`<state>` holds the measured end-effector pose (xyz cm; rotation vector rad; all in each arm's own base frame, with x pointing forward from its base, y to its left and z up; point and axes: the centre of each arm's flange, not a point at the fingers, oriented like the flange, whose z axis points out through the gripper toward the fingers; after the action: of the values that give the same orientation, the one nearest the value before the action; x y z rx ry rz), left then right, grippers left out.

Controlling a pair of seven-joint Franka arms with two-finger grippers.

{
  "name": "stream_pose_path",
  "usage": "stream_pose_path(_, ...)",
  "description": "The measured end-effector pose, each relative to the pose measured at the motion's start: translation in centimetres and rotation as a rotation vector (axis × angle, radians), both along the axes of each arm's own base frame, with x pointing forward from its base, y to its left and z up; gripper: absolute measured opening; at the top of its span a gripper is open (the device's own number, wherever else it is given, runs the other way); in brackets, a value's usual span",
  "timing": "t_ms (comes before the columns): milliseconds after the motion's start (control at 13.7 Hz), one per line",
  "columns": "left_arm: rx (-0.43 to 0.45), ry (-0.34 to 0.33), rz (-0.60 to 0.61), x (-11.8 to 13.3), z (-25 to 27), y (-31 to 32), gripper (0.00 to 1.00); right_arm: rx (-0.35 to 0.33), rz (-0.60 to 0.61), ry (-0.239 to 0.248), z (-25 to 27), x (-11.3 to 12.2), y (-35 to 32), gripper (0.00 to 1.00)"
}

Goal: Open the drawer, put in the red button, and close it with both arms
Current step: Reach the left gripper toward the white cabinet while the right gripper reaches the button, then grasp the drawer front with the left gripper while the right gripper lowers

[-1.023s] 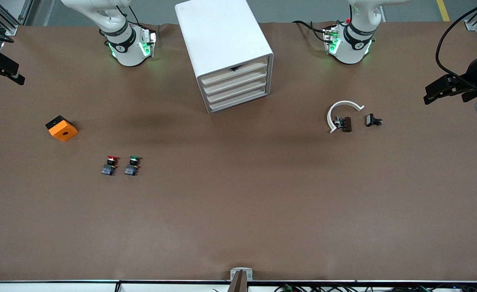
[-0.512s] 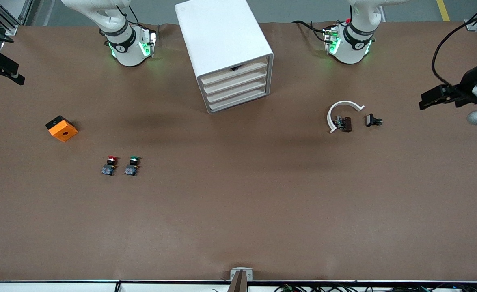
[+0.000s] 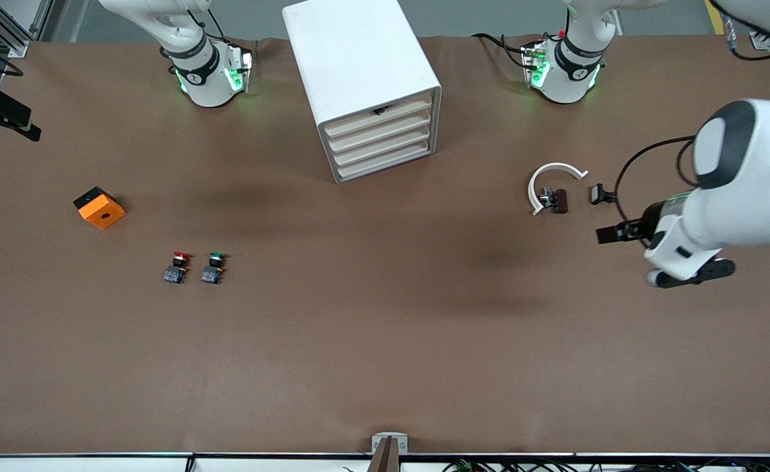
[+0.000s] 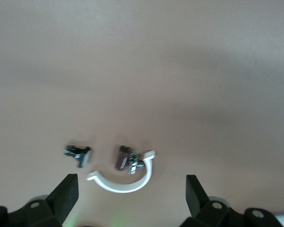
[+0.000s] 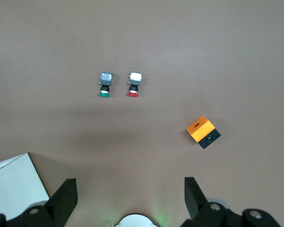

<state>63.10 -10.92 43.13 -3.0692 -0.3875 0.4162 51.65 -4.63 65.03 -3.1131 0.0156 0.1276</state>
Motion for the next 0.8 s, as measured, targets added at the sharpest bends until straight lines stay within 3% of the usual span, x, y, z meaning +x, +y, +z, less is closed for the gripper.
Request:
stream_pose_path(292,0.080,0.030,0.199,-0.1,-4.8,-6.9,1.00,-0.003,0.001,0.052,-4.1,2.9,0.0,1.00)
stream_pose_path(439,0.100,0.060,0.365,-0.7,-5.7,-9.8,1.00,-0.004,0.001,0.075,-5.5,3.8,0.0,1.00)
stream_pose_path(658,0.085,0.152,0.603,-0.9,-6.0,-12.5,1.00,-0.006,-0.006,0.112,-9.9,6.2,-0.9,1.00)
stream_pose_path(804,0.097,0.234,0.679,-1.1,-6.7,-13.2,1.00,-0.002,-0.002,0.125,-11.4,6.8,-2.2,1.00)
